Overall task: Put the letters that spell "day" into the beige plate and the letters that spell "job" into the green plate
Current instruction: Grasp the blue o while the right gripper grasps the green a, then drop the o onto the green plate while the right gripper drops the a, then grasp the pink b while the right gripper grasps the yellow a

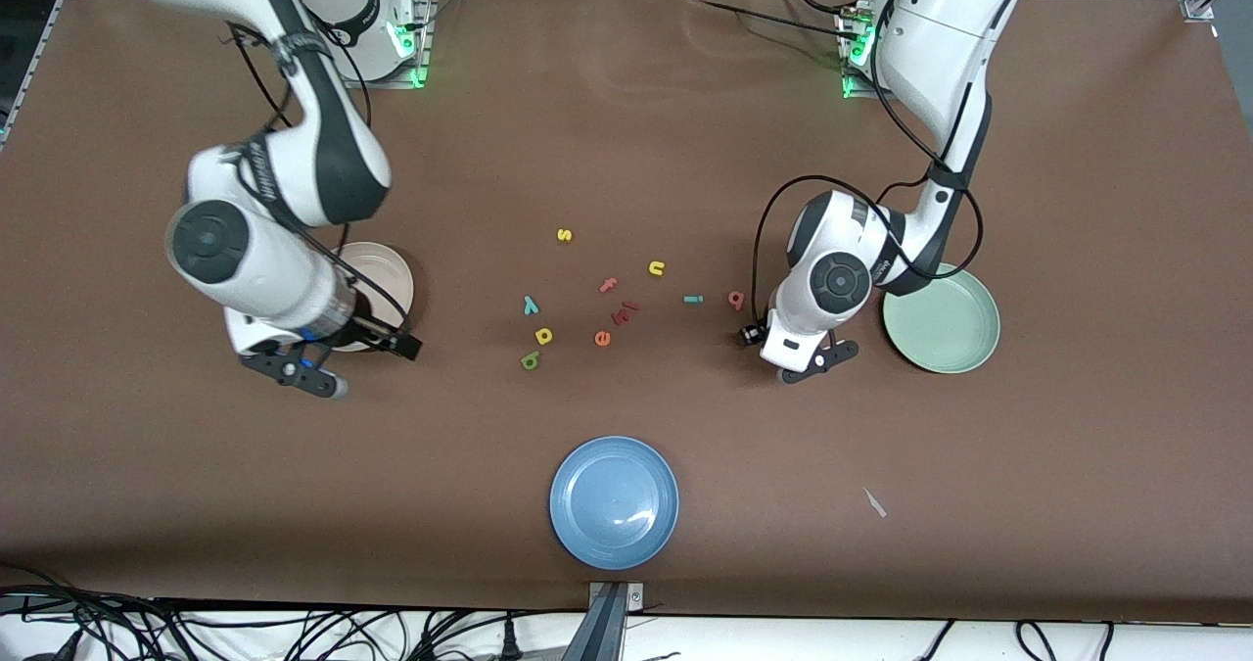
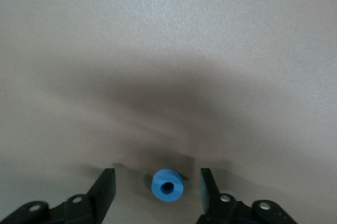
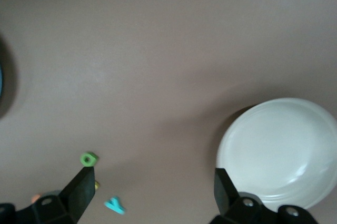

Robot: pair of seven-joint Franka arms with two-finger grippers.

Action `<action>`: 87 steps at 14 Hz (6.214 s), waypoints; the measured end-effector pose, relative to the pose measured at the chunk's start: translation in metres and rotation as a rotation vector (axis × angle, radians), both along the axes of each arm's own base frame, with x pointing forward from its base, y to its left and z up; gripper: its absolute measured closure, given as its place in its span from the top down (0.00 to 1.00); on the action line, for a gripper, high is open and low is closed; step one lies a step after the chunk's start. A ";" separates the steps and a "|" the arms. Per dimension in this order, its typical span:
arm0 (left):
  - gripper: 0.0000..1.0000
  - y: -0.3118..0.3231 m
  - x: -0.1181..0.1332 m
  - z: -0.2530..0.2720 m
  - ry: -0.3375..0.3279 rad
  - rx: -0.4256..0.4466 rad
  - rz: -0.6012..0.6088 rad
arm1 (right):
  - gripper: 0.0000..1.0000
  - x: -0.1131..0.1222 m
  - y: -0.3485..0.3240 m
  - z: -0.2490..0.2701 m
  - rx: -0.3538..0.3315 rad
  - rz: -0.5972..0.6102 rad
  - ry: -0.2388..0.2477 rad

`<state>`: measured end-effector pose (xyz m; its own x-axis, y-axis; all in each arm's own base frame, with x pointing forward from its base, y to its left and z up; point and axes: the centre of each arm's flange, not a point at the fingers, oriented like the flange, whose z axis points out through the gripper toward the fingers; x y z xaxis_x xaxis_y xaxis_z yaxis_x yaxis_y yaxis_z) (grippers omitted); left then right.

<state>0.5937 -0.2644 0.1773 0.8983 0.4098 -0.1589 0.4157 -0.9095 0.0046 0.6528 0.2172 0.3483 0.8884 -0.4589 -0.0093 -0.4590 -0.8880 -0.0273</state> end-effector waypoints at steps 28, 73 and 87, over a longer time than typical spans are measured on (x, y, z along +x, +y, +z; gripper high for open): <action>0.26 0.044 0.008 0.054 0.162 -0.019 -0.120 | 0.63 -0.037 0.135 -0.166 0.036 -0.416 -0.030; 0.95 -0.060 -0.057 0.015 0.106 -0.066 -0.128 | 1.00 -0.065 0.115 -0.087 -0.039 0.505 0.028; 0.64 -0.058 -0.054 -0.012 0.039 -0.047 -0.135 | 0.55 -0.065 0.153 -0.157 0.024 0.739 -0.030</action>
<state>0.5393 -0.3227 0.1652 0.9374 0.2773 -0.2108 0.2907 -0.9562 0.0346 0.5875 0.3699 0.1910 0.9657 0.2590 0.0170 0.2596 -0.9642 -0.0536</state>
